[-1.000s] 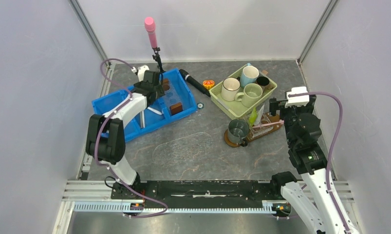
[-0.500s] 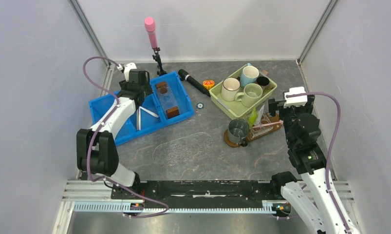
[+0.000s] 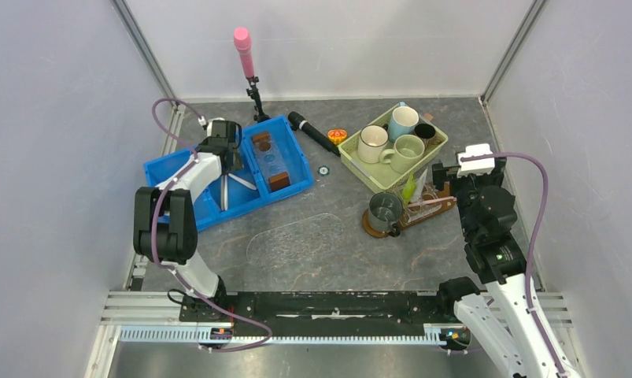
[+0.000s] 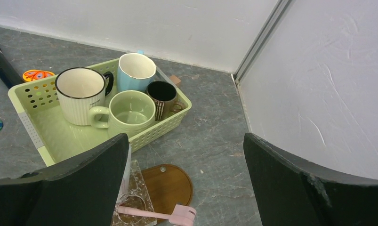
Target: Prepare toiletry sets of a toothbrush and toothpaste on the tray
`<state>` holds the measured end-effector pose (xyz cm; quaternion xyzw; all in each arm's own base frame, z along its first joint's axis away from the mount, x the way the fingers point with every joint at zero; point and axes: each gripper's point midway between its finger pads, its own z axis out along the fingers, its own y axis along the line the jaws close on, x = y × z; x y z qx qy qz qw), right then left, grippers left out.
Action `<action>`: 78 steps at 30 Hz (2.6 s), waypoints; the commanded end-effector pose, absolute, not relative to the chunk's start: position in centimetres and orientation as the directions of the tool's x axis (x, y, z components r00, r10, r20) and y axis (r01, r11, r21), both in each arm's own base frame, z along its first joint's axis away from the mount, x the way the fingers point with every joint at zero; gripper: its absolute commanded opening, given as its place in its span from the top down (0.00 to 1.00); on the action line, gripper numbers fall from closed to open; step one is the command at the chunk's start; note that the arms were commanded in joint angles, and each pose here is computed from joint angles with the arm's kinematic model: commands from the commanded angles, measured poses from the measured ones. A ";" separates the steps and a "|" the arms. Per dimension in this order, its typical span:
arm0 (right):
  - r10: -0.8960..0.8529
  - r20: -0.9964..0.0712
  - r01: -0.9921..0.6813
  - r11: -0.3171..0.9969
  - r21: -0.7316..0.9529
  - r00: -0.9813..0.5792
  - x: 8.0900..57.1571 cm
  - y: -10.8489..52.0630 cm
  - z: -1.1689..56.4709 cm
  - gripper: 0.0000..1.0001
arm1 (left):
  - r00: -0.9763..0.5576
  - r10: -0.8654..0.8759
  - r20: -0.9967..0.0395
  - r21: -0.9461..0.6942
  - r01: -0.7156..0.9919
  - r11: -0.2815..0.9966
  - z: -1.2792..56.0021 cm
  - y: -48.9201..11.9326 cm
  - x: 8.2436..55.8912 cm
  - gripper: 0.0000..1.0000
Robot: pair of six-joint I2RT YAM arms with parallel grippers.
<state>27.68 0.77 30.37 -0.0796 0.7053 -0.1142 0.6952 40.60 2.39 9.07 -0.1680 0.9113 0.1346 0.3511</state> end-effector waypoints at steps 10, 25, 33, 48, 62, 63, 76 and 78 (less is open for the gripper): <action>-0.280 -0.960 0.033 0.960 -0.280 0.010 27.7 1.2 30.5 0.02 | -0.752 -0.283 -0.595 0.016 -0.363 0.931 5.1 2.7 40.0 0.39; -0.276 -0.961 0.018 0.961 -0.276 -0.001 27.9 1.5 29.9 0.02 | -0.769 -0.329 -0.548 -0.036 -0.372 0.928 3.4 2.8 40.0 0.46; -0.278 -0.960 0.017 0.960 -0.278 -0.004 27.9 1.5 29.8 0.02 | -0.750 -0.310 -0.584 -0.036 -0.358 0.933 5.5 3.0 40.2 0.66; -0.273 -0.962 0.007 0.962 -0.273 0.004 28.0 1.7 30.1 0.02 | -0.758 -0.275 -0.591 -0.004 -0.339 0.941 6.2 3.4 39.9 0.76; -0.266 -0.964 -0.001 0.964 -0.266 0.008 27.8 1.8 30.1 0.02 | -0.783 -0.275 -0.557 0.013 -0.339 0.941 3.6 3.5 40.2 0.66; -0.266 -0.964 -0.001 0.964 -0.266 0.007 27.8 1.9 30.0 0.02 | -0.786 -0.276 -0.553 0.010 -0.338 0.941 3.4 3.4 40.2 0.68; -0.266 -0.964 -0.007 0.964 -0.266 0.007 27.9 2.0 30.0 0.02 | -0.752 -0.245 -0.612 0.011 -0.318 0.948 7.6 3.6 40.1 0.93; -0.265 -0.964 -0.011 0.964 -0.265 0.006 27.9 2.0 30.0 0.02 | -0.739 -0.245 -0.627 0.005 -0.318 0.948 8.6 3.7 40.0 0.95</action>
